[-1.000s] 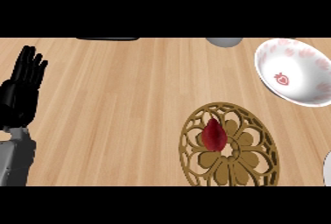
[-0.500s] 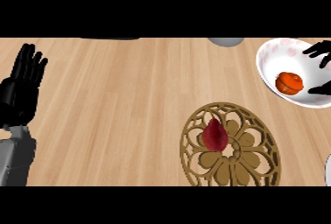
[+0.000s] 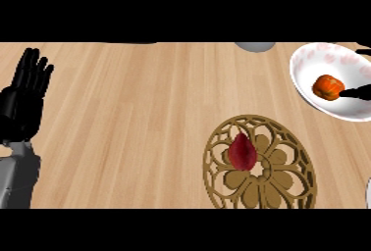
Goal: Pick the squash from the placemat and place it in the bowl
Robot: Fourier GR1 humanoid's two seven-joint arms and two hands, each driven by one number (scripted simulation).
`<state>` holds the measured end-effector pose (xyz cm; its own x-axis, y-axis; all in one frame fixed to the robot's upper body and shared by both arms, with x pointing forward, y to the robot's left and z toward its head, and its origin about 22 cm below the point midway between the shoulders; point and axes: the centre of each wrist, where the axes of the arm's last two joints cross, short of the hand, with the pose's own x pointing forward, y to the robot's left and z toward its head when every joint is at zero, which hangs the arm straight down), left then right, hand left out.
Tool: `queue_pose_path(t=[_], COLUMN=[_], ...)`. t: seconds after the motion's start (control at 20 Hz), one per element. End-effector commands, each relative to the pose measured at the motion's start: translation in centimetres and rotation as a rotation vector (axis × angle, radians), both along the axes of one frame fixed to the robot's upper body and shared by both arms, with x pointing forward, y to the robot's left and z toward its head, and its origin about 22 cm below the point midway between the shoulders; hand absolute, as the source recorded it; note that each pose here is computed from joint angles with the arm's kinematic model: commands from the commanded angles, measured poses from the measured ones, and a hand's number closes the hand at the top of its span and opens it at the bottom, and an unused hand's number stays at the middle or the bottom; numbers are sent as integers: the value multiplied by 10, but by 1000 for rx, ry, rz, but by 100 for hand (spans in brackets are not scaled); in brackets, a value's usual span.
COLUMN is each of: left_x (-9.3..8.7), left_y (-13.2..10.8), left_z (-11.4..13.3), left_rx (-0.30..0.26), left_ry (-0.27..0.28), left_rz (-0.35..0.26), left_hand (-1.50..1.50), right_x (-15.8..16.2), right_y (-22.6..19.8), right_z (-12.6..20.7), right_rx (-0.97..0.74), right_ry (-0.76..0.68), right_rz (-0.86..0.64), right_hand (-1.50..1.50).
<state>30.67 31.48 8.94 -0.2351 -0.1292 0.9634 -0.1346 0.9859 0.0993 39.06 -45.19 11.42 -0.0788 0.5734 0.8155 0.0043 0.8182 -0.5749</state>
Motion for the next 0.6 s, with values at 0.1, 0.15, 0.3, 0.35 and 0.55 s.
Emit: queue_pose_path(t=[0.1, 0.15, 0.3, 0.35, 0.55], left_x=[-1, 1, -8, -1, -3], left_y=[5, 2, -3, 5, -6], left_z=[5, 6, -8, 5, -11], left_rx=[5, 0, 4, 7, -10], left_ry=[-6, -2, -4, -7, 5], left_rz=[-12, -11, -24, -8, -7], left_hand=[0, 0, 0, 0, 0], right_x=[-21, -22, -45, -53, -76], right_y=[-41, -44, -70, -79, -99], right_z=[31, 36, 36, 39, 35], right_rx=[139, 163, 208, 218, 267], right_ry=[-165, -154, -148, -145, -166], right_rz=[-184, -197, -276, -289, -279], right_hand=[-150, -150, -150, -150, -150])
